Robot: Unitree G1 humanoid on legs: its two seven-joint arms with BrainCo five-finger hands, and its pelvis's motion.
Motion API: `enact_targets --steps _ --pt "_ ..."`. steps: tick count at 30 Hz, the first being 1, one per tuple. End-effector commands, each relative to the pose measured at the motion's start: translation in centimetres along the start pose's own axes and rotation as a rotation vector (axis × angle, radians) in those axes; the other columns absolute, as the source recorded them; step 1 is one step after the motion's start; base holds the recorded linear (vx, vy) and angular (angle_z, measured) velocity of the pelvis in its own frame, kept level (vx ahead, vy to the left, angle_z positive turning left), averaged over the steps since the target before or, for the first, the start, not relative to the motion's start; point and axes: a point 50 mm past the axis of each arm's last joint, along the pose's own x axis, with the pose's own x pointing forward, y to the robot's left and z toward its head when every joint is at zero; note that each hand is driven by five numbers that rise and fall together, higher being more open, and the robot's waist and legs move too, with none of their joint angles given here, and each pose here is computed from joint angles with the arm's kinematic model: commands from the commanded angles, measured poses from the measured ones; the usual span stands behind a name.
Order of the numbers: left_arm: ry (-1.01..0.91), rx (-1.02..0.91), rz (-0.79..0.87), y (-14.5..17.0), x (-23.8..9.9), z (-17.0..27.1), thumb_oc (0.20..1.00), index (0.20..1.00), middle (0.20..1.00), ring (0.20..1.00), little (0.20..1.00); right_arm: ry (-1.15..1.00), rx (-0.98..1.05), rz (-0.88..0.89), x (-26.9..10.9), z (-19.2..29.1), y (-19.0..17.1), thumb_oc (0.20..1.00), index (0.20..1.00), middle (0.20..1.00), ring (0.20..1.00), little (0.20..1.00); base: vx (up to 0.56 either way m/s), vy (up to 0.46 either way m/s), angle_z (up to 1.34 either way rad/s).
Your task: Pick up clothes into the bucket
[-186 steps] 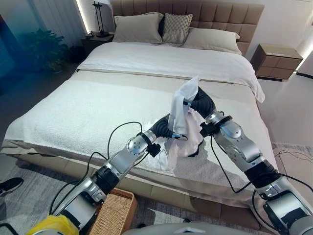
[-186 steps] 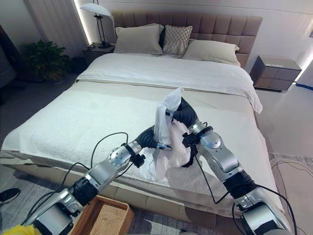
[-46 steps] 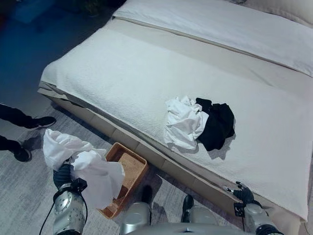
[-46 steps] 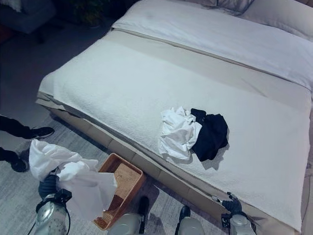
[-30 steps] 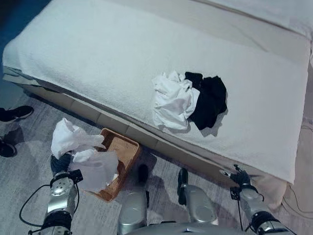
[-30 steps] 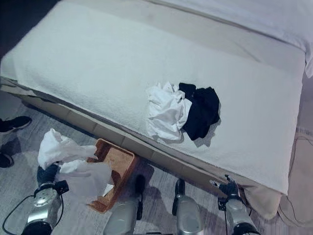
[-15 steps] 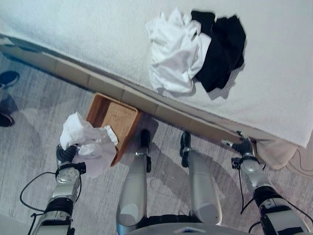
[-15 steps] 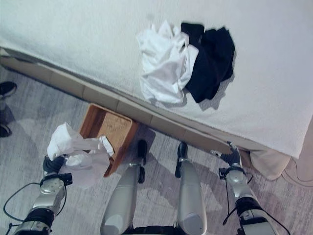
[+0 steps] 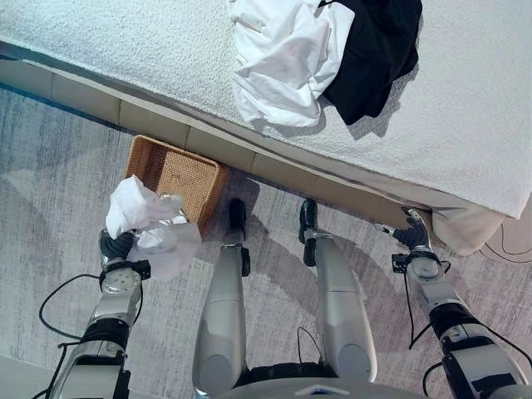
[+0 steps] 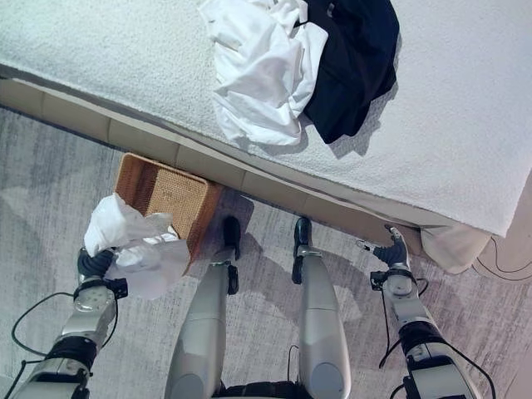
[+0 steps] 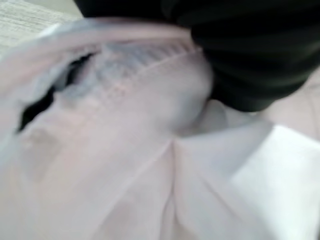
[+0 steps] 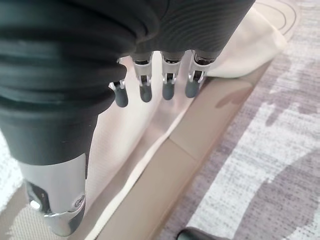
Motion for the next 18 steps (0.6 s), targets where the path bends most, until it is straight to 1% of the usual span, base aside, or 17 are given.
enact_targets --steps 1,2,3,4,5,6,7,8,9,13,14,15,18 --pt "-0.007 0.098 0.137 3.5 0.9 -0.2 1.0 1.0 1.0 1.0 1.0 -0.046 -0.017 -0.014 -0.2 0.3 -0.4 1.0 1.0 1.0 1.0 1.0 0.0 0.0 0.0" --pt "-0.008 0.095 0.146 3.6 0.9 -0.1 0.846 0.846 0.846 0.846 0.846 -0.046 -0.017 -0.015 -0.2 0.4 -0.4 1.0 1.0 1.0 1.0 1.0 0.0 0.0 0.0" --pt "0.006 0.072 0.184 3.9 0.8 -0.4 0.642 0.642 0.642 0.642 0.642 -0.046 -0.016 -0.011 -0.2 0.4 -0.2 1.0 1.0 1.0 1.0 1.0 0.0 0.0 0.0" --pt "0.006 0.072 0.184 3.9 0.8 -0.4 0.595 0.595 0.595 0.595 0.595 -0.046 -0.016 -0.011 -0.2 0.4 -0.1 1.0 1.0 1.0 1.0 1.0 0.0 0.0 0.0" --pt "0.024 0.021 0.237 4.2 0.7 -0.5 0.533 0.533 0.533 0.533 0.533 -0.042 -0.014 -0.009 -0.3 0.3 0.1 1.0 1.0 1.0 1.0 1.0 0.0 0.0 0.0" --pt "0.024 0.021 0.237 4.2 0.7 -0.5 0.507 0.507 0.507 0.507 0.507 -0.042 -0.014 -0.009 -0.3 0.3 0.1 1.0 1.0 1.0 1.0 1.0 0.0 0.0 0.0" --pt "0.037 0.001 0.263 4.5 0.7 -0.7 0.385 0.385 0.385 0.385 0.385 -0.042 -0.012 -0.007 -0.3 0.2 0.2 1.0 1.0 1.0 1.0 1.0 0.0 0.0 0.0" --pt "0.037 0.001 0.263 4.5 0.7 -0.7 0.325 0.325 0.325 0.325 0.325 -0.042 -0.012 -0.007 -0.3 0.2 0.2 1.0 1.0 1.0 1.0 1.0 0.0 0.0 0.0" --pt "0.06 -0.03 0.335 5.5 0.8 -0.9 0.2 0.2 0.2 0.2 0.2 -0.037 -0.01 -0.003 -0.5 0.0 0.5 1.0 1.0 1.0 1.0 1.0 0.0 0.0 0.0" --pt "0.059 -0.01 0.366 6.4 0.8 -0.9 0.2 0.2 0.2 0.2 0.2 -0.037 -0.012 -0.003 -0.6 -0.1 0.5 1.0 1.0 1.0 1.0 1.0 0.0 0.0 0.0" --pt "0.069 0.013 0.376 6.8 0.8 -1.1 0.856 0.856 0.856 0.856 0.856 -0.035 -0.016 -0.001 -0.6 -0.1 0.4 1.0 1.0 1.0 1.0 1.0 0.0 0.006 -0.03" --pt "0.069 0.013 0.376 6.8 0.8 -1.1 1.0 1.0 1.0 1.0 1.0 -0.035 -0.016 0.0 -0.6 -0.1 0.4 1.0 1.0 1.0 1.0 1.0 0.0 0.014 -0.04" --pt "0.071 0.035 0.367 6.9 0.9 -1.1 1.0 1.0 1.0 1.0 1.0 -0.027 -0.021 0.005 -0.6 -0.3 0.4 1.0 1.0 1.0 1.0 1.0 0.0 0.008 -0.03"
